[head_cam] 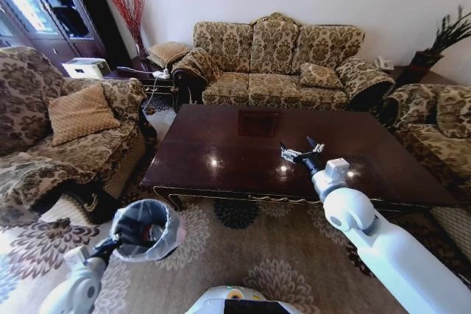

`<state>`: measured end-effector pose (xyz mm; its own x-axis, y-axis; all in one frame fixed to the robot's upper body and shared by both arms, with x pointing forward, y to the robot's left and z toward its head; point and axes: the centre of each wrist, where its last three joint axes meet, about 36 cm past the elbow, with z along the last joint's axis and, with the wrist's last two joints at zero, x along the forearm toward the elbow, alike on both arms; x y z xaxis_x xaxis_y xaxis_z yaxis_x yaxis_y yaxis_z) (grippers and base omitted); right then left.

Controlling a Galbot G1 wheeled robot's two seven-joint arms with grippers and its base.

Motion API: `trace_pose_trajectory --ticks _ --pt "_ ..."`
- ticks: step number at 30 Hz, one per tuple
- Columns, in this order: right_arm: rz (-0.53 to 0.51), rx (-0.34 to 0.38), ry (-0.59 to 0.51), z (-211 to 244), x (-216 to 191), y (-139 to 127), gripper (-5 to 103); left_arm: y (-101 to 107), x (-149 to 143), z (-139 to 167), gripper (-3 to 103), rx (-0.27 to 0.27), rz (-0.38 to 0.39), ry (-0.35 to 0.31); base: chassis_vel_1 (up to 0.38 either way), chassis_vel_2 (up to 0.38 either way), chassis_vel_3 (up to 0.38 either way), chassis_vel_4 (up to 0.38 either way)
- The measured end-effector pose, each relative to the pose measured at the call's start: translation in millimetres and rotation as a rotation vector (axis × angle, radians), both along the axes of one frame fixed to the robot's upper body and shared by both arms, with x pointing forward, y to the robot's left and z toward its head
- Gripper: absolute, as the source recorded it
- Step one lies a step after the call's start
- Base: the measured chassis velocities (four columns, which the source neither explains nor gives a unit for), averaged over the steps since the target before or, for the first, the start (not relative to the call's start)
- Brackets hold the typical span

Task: Move to the front of the table and place the trash on the table into the trash bin.

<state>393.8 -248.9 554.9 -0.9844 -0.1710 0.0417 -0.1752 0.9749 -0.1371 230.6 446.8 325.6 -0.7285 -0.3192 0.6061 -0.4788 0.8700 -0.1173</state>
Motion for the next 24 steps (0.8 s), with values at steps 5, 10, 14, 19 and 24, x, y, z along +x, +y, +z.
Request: trace_pose_trajectory --ticks 5,10,14,19,24 --pt "0.011 -0.001 0.003 -2 2 -1 100 21 -5 -51 1 -0.01 0.096 0.074 0.0 0.0 0.0 0.0" --pt "0.012 -0.009 0.011 -9 0 -4 100 30 -5 -99 1 -0.036 0.16 0.123 0.0 0.0 0.0 0.0" --pt "0.006 -0.02 0.014 -10 0 -8 100 30 -3 -133 1 -0.055 0.196 0.161 0.0 0.0 0.0 0.0" --pt "0.003 -0.031 0.022 -12 4 -11 100 25 7 -153 1 -0.104 0.255 0.188 0.0 0.0 0.0 0.0" --pt "0.013 -0.03 0.032 -17 6 -8 100 21 13 -171 1 -0.143 0.304 0.188 0.0 0.0 0.0 0.0"
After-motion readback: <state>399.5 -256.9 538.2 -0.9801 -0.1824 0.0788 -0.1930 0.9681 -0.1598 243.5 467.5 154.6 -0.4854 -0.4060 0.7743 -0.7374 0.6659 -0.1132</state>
